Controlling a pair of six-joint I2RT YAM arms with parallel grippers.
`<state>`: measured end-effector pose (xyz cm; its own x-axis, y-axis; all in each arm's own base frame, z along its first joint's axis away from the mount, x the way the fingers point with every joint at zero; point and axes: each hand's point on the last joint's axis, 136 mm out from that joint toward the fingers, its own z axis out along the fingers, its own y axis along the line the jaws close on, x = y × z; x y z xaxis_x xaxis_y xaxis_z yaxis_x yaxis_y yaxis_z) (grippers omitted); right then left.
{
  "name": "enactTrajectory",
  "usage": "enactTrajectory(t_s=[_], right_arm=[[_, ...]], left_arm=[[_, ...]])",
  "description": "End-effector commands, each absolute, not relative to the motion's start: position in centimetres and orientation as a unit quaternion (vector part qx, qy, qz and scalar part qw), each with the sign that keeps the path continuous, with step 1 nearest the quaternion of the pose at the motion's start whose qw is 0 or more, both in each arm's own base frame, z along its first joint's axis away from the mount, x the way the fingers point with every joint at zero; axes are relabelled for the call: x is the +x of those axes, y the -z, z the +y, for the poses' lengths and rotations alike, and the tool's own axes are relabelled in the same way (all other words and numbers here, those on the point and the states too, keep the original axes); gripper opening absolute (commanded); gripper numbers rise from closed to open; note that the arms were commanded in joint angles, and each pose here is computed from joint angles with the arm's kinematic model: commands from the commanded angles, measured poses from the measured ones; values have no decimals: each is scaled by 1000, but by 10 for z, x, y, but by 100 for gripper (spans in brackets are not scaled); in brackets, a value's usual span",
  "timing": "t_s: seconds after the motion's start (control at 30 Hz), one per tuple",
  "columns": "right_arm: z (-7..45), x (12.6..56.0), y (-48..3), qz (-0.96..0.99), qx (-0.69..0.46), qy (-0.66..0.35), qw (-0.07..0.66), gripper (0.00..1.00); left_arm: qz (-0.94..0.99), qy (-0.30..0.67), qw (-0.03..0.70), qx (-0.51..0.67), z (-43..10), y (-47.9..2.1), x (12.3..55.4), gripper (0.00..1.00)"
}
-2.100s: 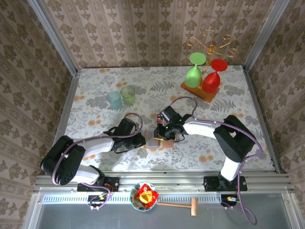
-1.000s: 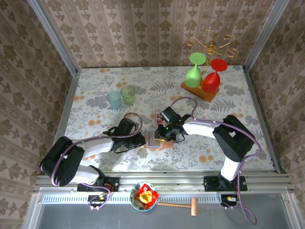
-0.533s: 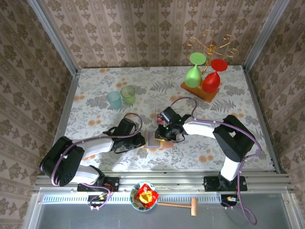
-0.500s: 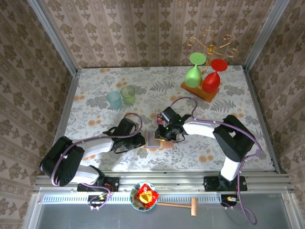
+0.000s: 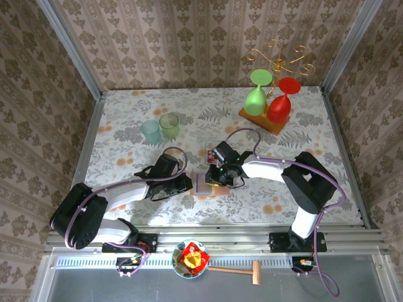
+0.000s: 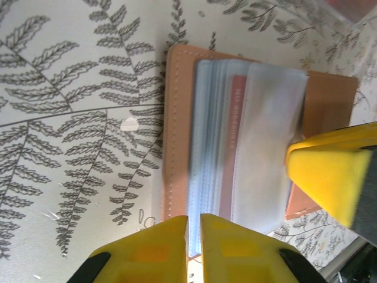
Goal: Take the credit cards out of the card holder
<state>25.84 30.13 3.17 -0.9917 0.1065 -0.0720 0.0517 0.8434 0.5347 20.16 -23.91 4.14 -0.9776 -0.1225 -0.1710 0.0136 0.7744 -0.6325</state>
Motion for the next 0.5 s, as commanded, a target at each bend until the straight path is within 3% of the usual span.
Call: enactTrajectory(t_s=[0.0,0.13,0.47], right_arm=[[291,251,-31,964,40,-258,51,22],[290,252,-32,964,41,-257,54,22],[291,253,-32,963,41,-260,55,22]], left_arm=[[934,338,116,-23,-242,-55,208,14],[930,348,119,-21,-247,-63,210,14],[913,390,115,-25,-264,-73,217,28]])
